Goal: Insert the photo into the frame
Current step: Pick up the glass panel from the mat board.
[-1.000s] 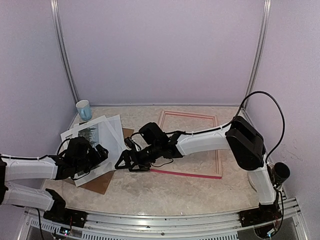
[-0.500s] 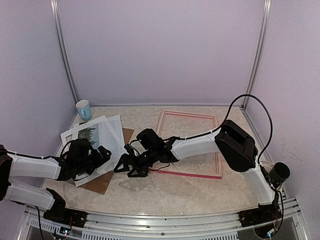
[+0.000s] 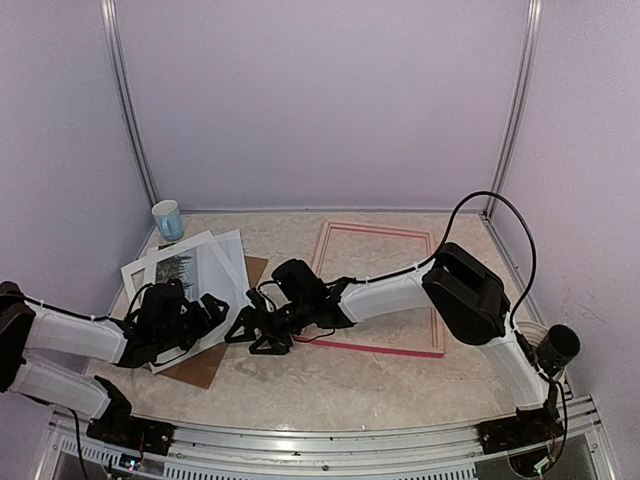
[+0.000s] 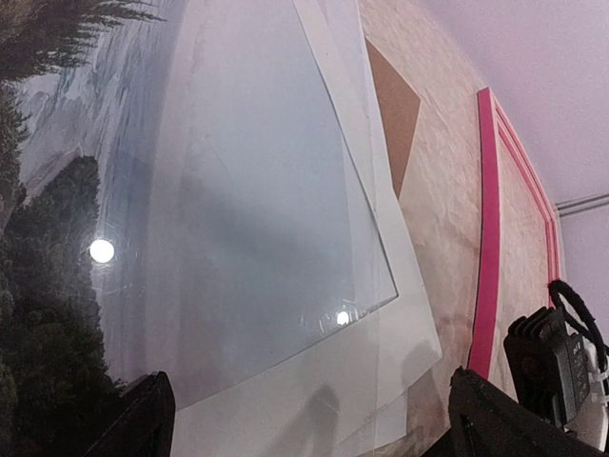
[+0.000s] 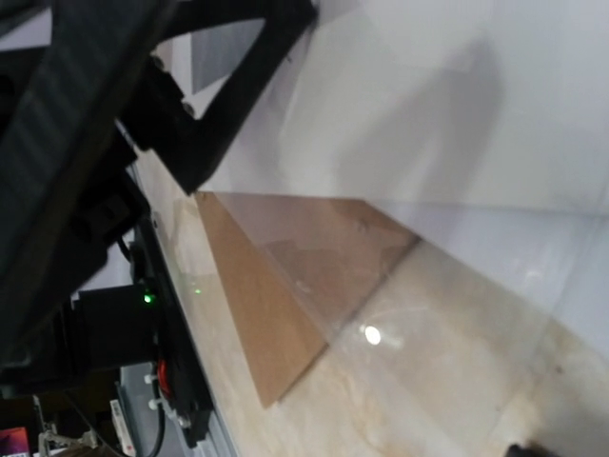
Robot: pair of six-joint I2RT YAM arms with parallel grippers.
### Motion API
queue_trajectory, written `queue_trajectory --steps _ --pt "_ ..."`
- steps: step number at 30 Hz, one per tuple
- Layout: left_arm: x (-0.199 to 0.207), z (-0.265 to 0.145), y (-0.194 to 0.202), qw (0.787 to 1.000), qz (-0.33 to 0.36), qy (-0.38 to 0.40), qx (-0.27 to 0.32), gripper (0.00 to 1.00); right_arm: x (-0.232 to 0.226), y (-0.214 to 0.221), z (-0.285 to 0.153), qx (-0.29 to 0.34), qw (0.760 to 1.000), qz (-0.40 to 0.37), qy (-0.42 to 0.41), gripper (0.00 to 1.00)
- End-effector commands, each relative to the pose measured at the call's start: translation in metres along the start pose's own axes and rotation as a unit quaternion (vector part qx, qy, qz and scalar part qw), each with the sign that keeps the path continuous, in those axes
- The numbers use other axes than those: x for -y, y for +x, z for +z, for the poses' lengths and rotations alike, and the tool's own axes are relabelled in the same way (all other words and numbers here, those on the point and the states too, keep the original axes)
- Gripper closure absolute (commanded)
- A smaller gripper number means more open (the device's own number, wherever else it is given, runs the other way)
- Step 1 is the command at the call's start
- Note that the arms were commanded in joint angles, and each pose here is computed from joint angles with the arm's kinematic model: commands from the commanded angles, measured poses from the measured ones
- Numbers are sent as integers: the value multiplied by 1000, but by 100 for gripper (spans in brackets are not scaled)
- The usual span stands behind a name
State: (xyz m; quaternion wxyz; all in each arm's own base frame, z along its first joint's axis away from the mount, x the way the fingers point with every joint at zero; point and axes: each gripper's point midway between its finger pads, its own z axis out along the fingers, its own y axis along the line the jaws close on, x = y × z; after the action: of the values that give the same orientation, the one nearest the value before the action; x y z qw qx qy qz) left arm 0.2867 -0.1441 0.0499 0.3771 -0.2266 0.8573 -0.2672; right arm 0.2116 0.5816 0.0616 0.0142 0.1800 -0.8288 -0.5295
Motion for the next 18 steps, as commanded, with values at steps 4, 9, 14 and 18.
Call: queue_trajectory --steps 4,9,14,18 --pt "-17 0 26 999 -6 -14 -41 1 -1 5 8 0 999 17 -32 11" --pt "-17 0 27 999 -7 -12 -43 1 -4 5 8 4 999 19 -48 12" --pt "-18 -1 29 999 -9 -11 -46 1 3 7 10 2 998 31 -49 13" --pt "-18 -2 30 999 -11 -7 -47 1 9 11 13 -3 998 44 -54 17"
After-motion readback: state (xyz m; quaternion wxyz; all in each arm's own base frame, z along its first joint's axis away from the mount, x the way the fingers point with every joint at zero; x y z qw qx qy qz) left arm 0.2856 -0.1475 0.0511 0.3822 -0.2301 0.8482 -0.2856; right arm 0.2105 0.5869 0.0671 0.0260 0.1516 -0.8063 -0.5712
